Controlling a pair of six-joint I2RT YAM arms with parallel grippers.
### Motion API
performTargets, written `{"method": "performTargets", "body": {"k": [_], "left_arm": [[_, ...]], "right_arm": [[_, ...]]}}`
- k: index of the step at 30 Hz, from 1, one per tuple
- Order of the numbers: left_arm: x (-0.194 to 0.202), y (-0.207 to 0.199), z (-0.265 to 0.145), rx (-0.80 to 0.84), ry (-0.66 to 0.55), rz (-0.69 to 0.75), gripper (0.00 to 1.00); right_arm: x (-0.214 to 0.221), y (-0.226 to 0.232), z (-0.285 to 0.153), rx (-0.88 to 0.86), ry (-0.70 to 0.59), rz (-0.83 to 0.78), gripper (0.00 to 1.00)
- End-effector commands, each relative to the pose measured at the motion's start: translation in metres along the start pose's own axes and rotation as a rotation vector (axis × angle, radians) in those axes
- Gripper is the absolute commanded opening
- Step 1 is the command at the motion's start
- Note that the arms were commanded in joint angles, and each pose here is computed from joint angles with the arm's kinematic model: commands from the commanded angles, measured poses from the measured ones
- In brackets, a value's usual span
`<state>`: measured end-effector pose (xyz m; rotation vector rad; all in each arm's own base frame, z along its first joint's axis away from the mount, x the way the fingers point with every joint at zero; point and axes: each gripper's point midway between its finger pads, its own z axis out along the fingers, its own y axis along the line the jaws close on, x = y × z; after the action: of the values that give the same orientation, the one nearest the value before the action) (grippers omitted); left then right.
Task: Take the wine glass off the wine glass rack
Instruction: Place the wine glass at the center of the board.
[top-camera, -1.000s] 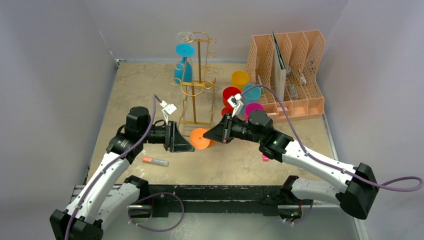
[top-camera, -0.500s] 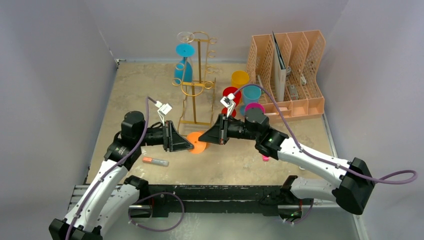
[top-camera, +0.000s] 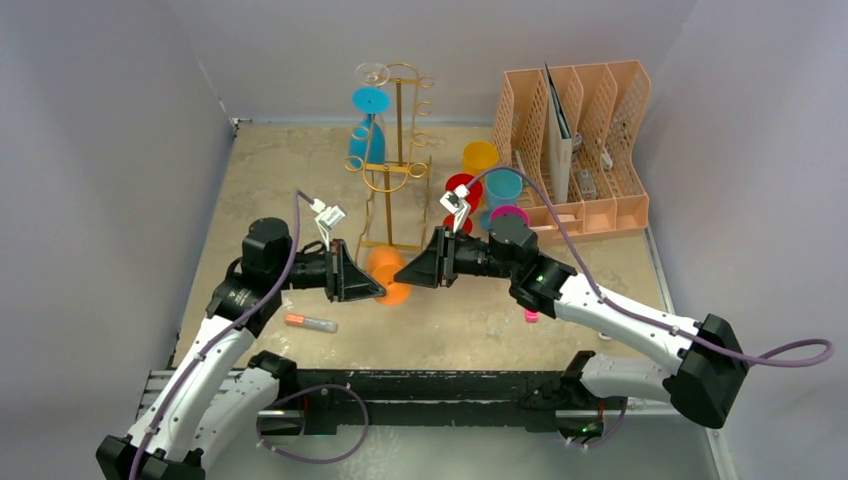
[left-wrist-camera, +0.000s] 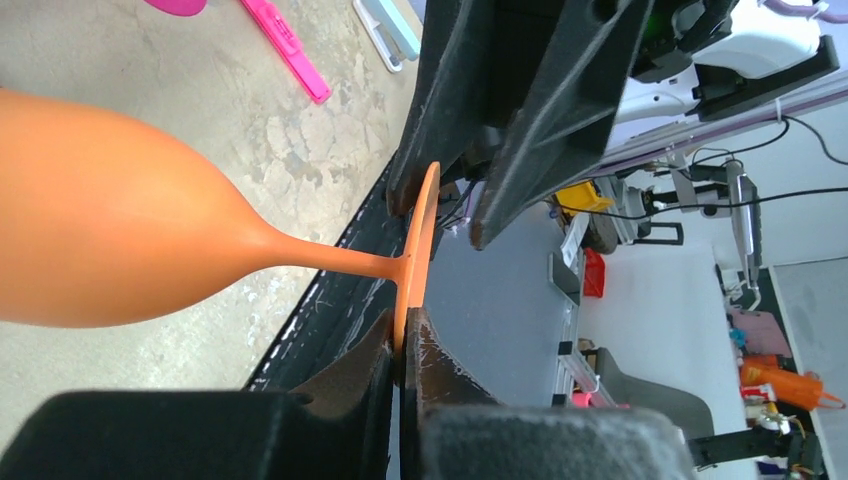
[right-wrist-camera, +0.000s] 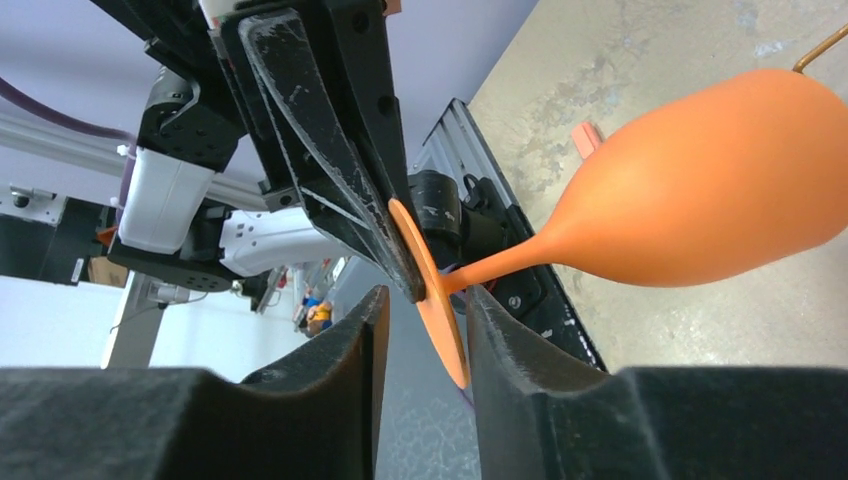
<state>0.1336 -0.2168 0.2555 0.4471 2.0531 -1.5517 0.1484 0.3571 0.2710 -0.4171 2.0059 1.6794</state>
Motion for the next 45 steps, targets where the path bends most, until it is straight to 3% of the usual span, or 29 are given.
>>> {"method": "performTargets", "body": {"k": [1, 7, 10, 13, 19, 24, 28, 31, 42, 45], "left_arm": [[0.000, -0.011, -0.005, 0.032, 0.003, 0.129, 0.00], [0.023, -0.017, -0.015, 0.088, 0.055, 0.266, 0.00], [0.027, -0.033, -0.018, 0.195, 0.037, 0.361, 0.00], [0.025, -0.037, -0.021, 0.199, 0.000, 0.452, 0.00], [0.028, -0.051, -0.028, 0.278, 0.009, 0.648, 0.00], [0.024, -0.049, -0.024, 0.325, 0.016, 0.737, 0.00], [0.036, -0.062, -0.029, 0.508, 0.054, 0.894, 0.00], [0.035, -0.060, -0.028, 0.507, 0.039, 0.951, 0.00], [0.045, -0.048, -0.027, 0.521, 0.081, 0.986, 0.00], [0.052, -0.067, -0.035, 0.675, 0.037, 1.008, 0.00]], "right_arm": [[-0.021, 0.043, -0.006, -0.095, -0.035, -0.051, 0.42], [-0.033, 0.052, -0.035, 0.039, -0.056, -0.163, 0.54], [-0.039, 0.032, -0.057, 0.197, -0.123, -0.204, 0.57], [-0.047, 0.000, -0.078, 0.372, -0.221, -0.203, 0.60], [-0.043, -0.044, -0.109, 0.649, -0.242, -0.139, 0.65], [-0.044, -0.038, -0.099, 0.569, -0.218, -0.093, 0.65], [-0.049, -0.026, -0.093, 0.437, -0.163, 0.004, 0.62], [-0.053, -0.015, -0.091, 0.355, -0.121, 0.020, 0.62], [-0.073, 0.003, -0.096, 0.225, -0.120, -0.024, 0.61], [-0.071, 0.012, -0.086, 0.146, -0.048, -0.019, 0.64]]}}
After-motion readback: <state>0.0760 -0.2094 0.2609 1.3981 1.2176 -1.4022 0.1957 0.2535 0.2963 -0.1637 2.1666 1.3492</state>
